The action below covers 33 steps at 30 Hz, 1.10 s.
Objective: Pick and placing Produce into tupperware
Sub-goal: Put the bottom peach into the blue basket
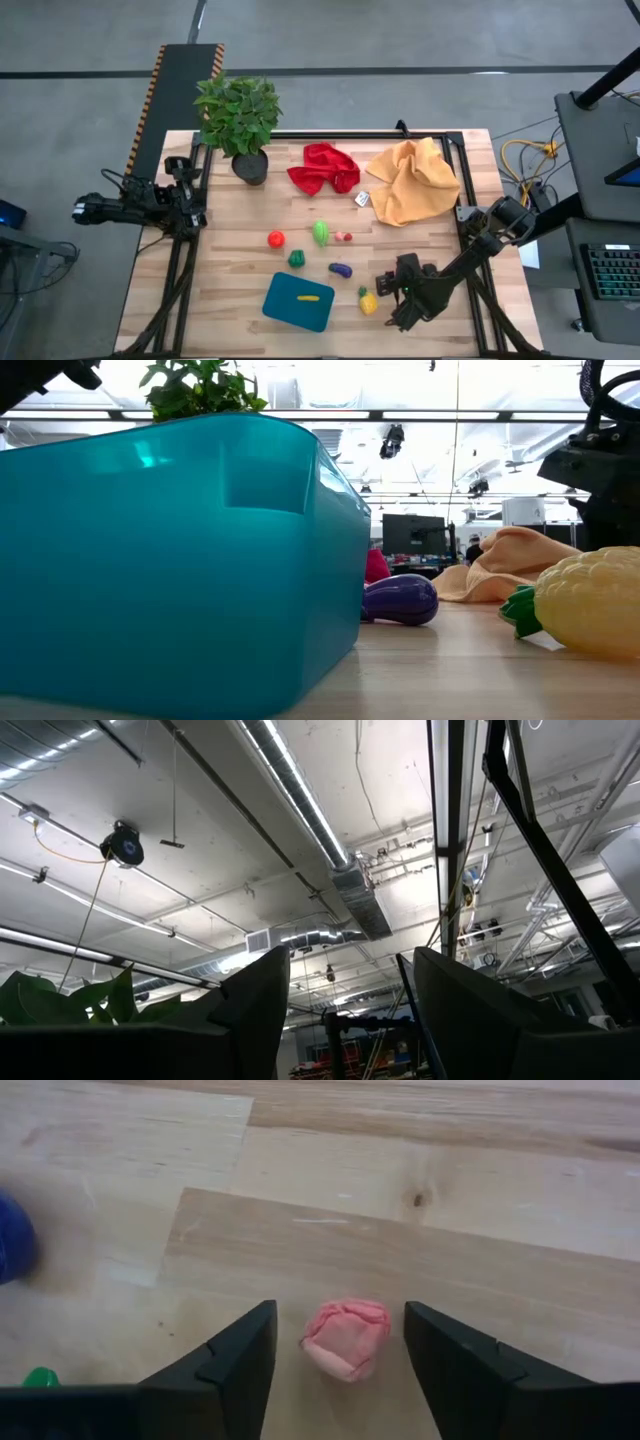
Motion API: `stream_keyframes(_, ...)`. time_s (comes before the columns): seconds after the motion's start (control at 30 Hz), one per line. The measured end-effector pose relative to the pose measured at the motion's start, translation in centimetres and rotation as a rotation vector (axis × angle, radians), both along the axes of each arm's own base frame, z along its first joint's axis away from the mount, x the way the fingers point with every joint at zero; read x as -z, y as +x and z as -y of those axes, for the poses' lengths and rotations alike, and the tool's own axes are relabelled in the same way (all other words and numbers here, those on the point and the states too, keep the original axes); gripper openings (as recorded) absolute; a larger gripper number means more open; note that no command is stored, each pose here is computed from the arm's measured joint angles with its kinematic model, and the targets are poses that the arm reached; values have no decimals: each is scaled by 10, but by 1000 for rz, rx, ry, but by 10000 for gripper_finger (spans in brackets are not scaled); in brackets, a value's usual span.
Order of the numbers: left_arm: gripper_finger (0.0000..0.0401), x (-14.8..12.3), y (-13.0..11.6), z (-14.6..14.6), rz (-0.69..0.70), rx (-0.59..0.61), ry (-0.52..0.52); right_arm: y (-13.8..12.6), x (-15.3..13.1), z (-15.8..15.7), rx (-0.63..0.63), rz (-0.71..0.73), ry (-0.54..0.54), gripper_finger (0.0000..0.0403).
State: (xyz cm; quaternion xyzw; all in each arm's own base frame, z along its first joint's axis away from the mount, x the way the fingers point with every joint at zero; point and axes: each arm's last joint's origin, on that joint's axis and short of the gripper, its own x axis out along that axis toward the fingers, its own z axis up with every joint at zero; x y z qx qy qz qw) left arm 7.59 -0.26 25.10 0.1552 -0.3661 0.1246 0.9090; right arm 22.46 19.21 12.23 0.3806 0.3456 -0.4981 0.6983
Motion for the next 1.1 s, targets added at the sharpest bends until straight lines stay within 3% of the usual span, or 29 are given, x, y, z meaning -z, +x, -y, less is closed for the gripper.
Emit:
stream_keyframes(0.63,199,0,0,0,3,0,-1,5,-5,-5,-61,-45,43,84)
stream_keyframes(1.1,199,0,0,0,7,1,-1,11,-17,-10,-153,-42,31,71)
